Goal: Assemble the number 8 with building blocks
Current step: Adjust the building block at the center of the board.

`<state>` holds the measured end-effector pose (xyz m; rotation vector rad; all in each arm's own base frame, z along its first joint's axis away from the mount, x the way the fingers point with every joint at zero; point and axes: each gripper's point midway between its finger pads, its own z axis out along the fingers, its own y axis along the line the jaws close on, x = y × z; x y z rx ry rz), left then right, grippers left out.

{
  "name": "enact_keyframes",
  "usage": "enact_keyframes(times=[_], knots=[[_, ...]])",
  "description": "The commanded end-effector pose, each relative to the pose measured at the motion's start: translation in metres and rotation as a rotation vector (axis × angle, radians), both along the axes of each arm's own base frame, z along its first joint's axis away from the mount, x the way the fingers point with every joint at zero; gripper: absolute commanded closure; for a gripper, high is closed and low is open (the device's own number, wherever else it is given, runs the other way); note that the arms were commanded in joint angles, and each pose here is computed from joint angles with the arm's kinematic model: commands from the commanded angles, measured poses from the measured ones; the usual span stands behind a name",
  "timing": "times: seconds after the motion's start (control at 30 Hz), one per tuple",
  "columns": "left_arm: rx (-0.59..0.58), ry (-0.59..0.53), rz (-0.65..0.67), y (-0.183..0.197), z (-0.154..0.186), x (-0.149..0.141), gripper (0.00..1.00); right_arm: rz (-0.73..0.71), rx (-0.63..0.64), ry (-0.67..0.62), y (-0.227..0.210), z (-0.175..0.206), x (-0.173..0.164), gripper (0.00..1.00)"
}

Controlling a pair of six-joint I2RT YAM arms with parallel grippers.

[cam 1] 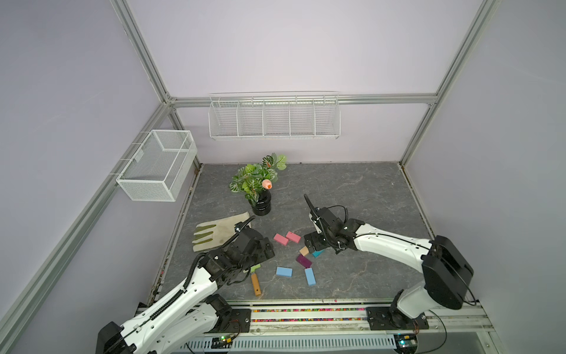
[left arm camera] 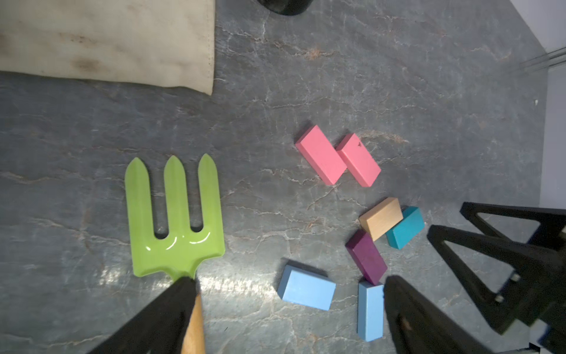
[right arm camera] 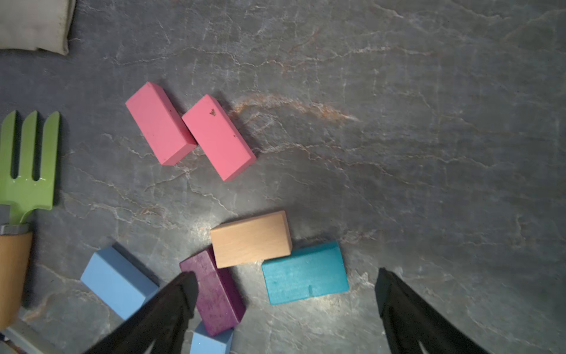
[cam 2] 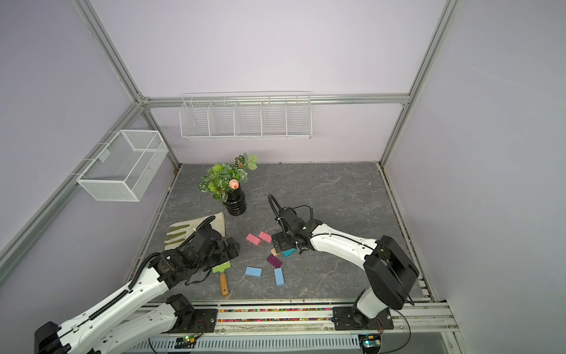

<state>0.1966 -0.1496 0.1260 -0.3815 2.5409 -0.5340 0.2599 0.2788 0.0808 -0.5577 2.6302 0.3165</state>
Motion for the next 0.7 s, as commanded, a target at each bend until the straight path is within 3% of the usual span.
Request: enact_keyframes(times=[0.0,0.33,0.67], knots=[[0.005,-0.045,0.030,-0.003,0.002,0.014,0.00,0.025,-0.040,-0.033,0.007,0.000,0.011,0.09],[0.079,-0.046,-0.008,-0.012,0.002,0.027,0.03,0.122,-0.082,0.010,0.032,-0.022,0.014,0.26],[0.059,-0.011,-0.016,-0.021,-0.019,0.028,0.02,0.195,-0.094,0.025,0.053,-0.032,0.017,0.20]])
